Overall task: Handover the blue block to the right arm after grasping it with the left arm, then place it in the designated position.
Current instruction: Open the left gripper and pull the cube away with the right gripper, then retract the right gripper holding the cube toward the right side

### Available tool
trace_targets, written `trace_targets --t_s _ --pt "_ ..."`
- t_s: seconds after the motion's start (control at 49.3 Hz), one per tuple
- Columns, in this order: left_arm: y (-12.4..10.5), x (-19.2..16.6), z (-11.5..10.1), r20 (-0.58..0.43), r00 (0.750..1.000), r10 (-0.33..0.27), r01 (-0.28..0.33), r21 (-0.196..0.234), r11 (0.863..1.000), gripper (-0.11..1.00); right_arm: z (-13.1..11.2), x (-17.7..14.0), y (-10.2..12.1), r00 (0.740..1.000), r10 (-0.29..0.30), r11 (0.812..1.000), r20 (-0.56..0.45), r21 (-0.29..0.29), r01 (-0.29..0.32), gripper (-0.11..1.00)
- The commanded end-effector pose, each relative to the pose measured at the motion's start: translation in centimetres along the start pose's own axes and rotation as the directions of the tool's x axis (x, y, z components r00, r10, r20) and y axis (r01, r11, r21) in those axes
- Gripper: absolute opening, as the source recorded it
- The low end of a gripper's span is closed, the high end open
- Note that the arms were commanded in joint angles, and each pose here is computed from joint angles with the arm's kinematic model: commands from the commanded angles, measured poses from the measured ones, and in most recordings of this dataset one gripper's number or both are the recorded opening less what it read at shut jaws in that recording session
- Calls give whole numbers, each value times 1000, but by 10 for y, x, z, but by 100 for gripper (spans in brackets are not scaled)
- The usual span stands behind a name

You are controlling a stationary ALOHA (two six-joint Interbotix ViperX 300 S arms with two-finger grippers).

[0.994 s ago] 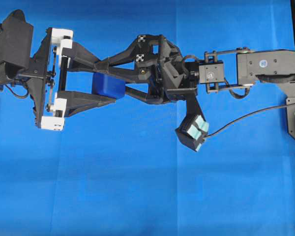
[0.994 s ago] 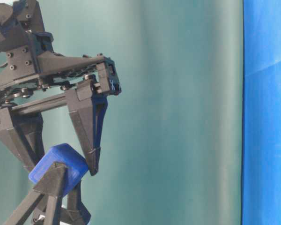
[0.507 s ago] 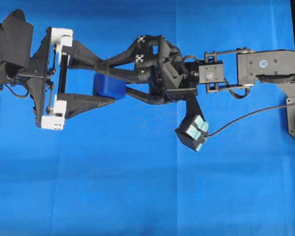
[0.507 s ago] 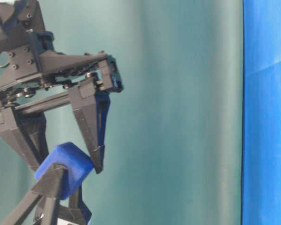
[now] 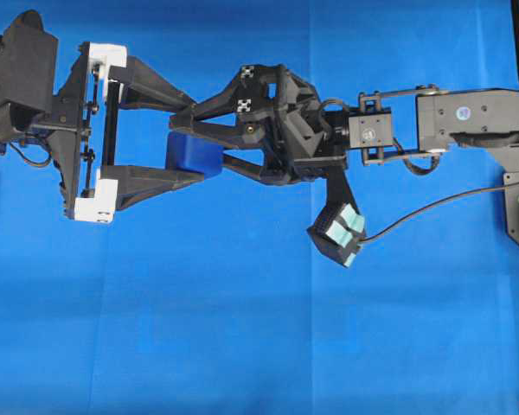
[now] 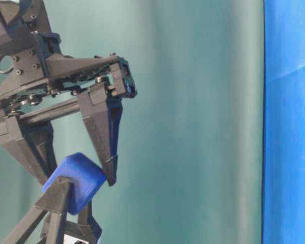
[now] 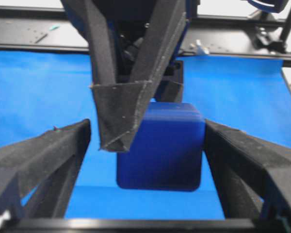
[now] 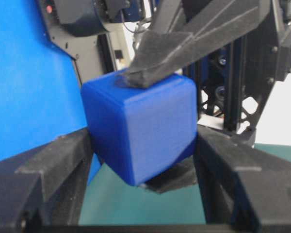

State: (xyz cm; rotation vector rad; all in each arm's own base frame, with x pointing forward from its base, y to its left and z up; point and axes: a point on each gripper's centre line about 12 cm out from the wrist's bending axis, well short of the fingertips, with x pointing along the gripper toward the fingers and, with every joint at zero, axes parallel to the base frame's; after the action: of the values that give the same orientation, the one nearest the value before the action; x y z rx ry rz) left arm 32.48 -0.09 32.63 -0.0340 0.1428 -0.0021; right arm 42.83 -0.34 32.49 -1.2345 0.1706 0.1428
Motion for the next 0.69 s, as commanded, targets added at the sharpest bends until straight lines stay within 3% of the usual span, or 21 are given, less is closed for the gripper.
trace_targets --t_s 0.0,0.446,0.67 --pt "1 -4 9 32 999 2 -2 -2 1000 93 6 -14 -14 999 -37 999 12 5 37 54" --pt "1 -24 6 46 999 1 -1 0 1000 93 2 -87 -5 999 -40 999 -11 18 40 54" --pt "1 -34 5 51 999 2 -2 1 1000 93 -5 -114 2 997 7 1000 -78 22 -6 54"
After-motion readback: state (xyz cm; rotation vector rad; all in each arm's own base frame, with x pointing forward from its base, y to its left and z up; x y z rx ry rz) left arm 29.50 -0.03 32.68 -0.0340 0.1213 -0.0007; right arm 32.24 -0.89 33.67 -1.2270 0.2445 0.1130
